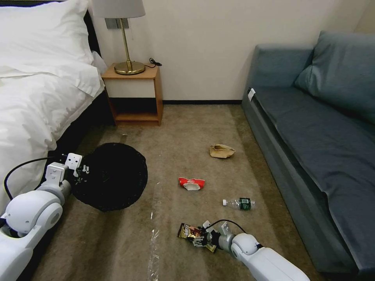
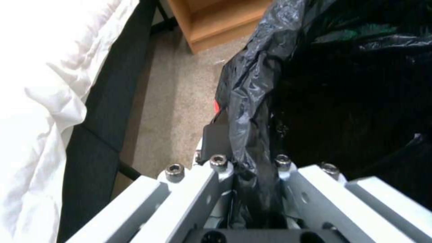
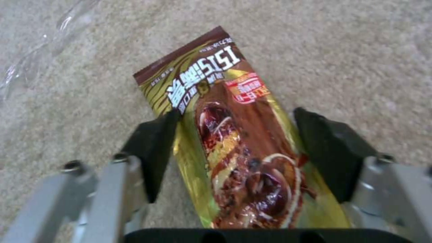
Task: Pick up the trash bin, then pick up the garbage on the floor and place it into the trash bin.
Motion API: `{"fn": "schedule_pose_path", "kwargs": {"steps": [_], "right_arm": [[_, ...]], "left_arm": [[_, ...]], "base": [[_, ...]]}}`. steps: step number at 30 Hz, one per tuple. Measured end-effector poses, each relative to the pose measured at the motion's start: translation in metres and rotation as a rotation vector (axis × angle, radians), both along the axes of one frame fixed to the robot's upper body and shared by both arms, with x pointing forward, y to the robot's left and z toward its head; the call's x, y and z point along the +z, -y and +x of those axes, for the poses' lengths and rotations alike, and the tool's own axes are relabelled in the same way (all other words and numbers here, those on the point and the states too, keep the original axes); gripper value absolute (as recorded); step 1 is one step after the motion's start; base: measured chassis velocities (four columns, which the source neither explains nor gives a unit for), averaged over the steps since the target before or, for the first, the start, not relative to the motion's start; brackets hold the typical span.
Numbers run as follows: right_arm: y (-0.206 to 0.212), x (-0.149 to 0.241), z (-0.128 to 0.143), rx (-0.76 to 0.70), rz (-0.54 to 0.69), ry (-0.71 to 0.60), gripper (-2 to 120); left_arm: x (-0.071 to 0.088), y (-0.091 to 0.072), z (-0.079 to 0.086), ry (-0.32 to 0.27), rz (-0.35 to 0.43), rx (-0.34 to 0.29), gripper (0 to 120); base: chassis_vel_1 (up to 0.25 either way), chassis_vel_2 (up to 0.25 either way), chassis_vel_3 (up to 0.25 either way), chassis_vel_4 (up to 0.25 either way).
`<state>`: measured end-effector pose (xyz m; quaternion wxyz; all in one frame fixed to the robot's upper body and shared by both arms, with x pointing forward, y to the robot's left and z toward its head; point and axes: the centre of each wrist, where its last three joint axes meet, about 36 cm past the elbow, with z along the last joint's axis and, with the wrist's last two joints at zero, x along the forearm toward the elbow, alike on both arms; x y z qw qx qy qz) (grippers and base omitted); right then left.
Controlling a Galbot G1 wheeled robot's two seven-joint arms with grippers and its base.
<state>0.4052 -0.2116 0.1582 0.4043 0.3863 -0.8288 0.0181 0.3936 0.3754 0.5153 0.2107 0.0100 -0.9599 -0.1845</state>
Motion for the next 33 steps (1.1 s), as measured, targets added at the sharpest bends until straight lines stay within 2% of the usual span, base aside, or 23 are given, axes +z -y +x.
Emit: {"fn": "schedule_pose_path", "kwargs": {"steps": [2, 4, 5, 6, 9, 11, 14, 16, 19, 25, 29, 33], "right_arm": [[0.000, -0.001, -0.001, -0.005, 0.002, -0.001, 60], [0.000, -0.002, -0.003, -0.008, 0.008, -0.004, 48], [0.000, -0.002, -0.003, -0.008, 0.008, -0.004, 48], [-0.001, -0.003, -0.006, -0.007, 0.016, -0.008, 41], [-0.002, -0.004, -0.007, -0.004, 0.019, -0.011, 35], [-0.003, -0.005, -0.009, -0.004, 0.022, -0.012, 23], [-0.002, -0.005, -0.009, -0.004, 0.022, -0.013, 18], [-0.004, -0.004, -0.010, -0.002, 0.026, -0.013, 4], [-0.004, -0.003, -0.009, -0.002, 0.027, -0.011, 0], [-0.002, 0.006, -0.003, -0.022, 0.039, 0.007, 0], [0.004, 0.024, 0.011, -0.056, 0.066, 0.062, 0], [0.016, 0.052, 0.031, -0.096, 0.101, 0.156, 0]], "left_arm": [[0.000, 0.000, 0.000, 0.001, 0.000, 0.000, 2], [0.001, 0.001, -0.001, 0.002, 0.000, -0.002, 2], [0.001, 0.001, -0.001, 0.002, 0.000, -0.002, 2], [0.001, 0.002, -0.002, 0.003, 0.000, -0.003, 2], [0.002, 0.002, -0.003, 0.003, 0.001, -0.003, 2], [0.002, 0.001, -0.004, 0.004, 0.002, 0.000, 2], [0.003, 0.000, -0.005, 0.003, 0.004, 0.002, 2], [0.003, -0.001, -0.007, 0.007, 0.005, 0.005, 2], [0.003, -0.003, -0.006, 0.009, 0.006, 0.010, 2], [0.004, -0.005, -0.004, 0.013, 0.003, 0.019, 2], [0.002, -0.007, 0.000, 0.018, -0.005, 0.024, 2], [-0.003, -0.002, 0.004, 0.019, -0.041, 0.014, 2]], "base": [[0.000, 0.000, 0.000, 0.000], [0.000, 0.000, 0.000, 0.000], [0.000, 0.000, 0.000, 0.000], [0.000, 0.000, 0.000, 0.000], [0.000, 0.000, 0.000, 0.000], [0.000, 0.000, 0.000, 0.000], [0.000, 0.000, 0.000, 0.000], [0.000, 0.000, 0.000, 0.000], [0.000, 0.000, 0.000, 0.000], [0.000, 0.000, 0.000, 0.000], [0.000, 0.000, 0.000, 0.000], [0.000, 0.000, 0.000, 0.000]]}}
